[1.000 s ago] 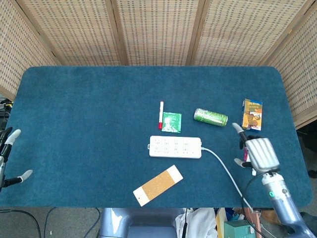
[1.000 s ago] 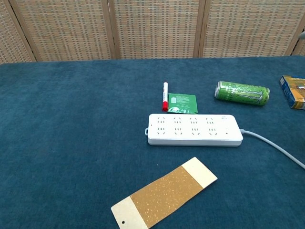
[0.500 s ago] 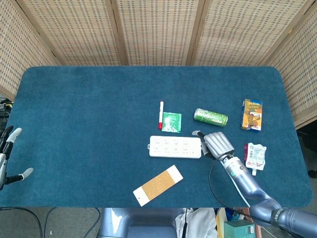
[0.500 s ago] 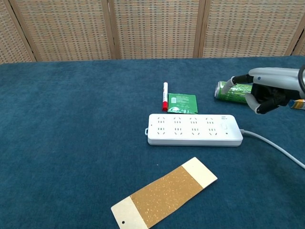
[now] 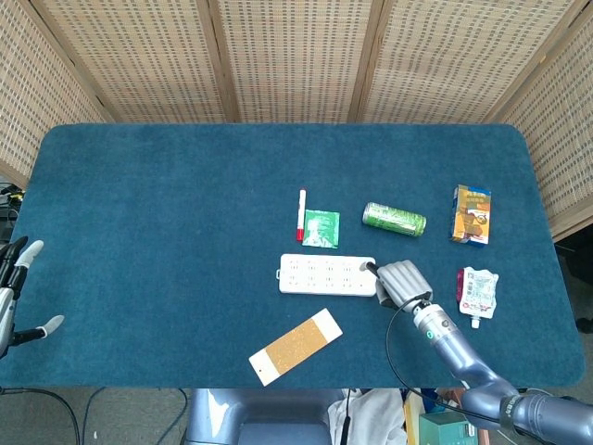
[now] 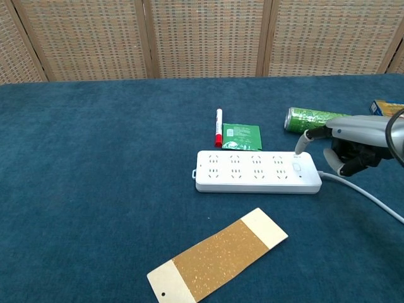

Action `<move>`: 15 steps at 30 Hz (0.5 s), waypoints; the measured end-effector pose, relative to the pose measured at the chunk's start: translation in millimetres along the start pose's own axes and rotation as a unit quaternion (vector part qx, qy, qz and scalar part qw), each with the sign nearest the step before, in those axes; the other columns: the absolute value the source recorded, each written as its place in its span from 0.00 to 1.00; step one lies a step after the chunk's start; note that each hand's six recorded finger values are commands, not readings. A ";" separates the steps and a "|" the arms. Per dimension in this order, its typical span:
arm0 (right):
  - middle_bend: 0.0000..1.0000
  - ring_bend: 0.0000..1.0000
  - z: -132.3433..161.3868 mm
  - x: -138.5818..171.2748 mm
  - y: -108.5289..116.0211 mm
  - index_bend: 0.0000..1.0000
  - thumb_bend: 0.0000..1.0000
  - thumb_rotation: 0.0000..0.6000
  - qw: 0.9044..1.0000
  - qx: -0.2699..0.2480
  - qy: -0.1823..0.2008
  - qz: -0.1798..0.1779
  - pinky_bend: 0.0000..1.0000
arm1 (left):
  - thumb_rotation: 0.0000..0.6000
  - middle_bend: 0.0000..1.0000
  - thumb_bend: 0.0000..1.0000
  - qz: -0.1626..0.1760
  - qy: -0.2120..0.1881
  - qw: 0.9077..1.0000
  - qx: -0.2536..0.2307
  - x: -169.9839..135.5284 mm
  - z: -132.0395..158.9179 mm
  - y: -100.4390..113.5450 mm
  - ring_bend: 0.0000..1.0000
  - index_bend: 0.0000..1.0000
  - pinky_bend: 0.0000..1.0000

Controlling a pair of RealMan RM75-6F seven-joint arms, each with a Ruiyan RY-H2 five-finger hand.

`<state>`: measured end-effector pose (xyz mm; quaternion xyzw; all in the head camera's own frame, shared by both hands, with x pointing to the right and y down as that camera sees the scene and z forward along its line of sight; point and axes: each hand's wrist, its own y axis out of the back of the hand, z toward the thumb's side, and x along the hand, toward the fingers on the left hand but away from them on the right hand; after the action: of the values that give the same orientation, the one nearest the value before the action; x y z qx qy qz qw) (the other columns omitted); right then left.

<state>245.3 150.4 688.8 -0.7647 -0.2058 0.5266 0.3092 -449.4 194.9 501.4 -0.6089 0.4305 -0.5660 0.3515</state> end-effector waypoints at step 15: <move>0.95 0.96 0.8 -3.1 -12.7 0.26 0.82 1.00 1.000 0.009 -0.005 0.019 1.00 | 1.00 0.00 0.00 0.000 0.001 1.000 0.001 0.0 -0.2 -0.5 0.00 0.00 0.00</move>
<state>243.5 157.9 699.4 -0.7633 -0.1878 0.5379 0.3047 -449.5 195.1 502.0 -0.6077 0.4303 -0.5671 0.3520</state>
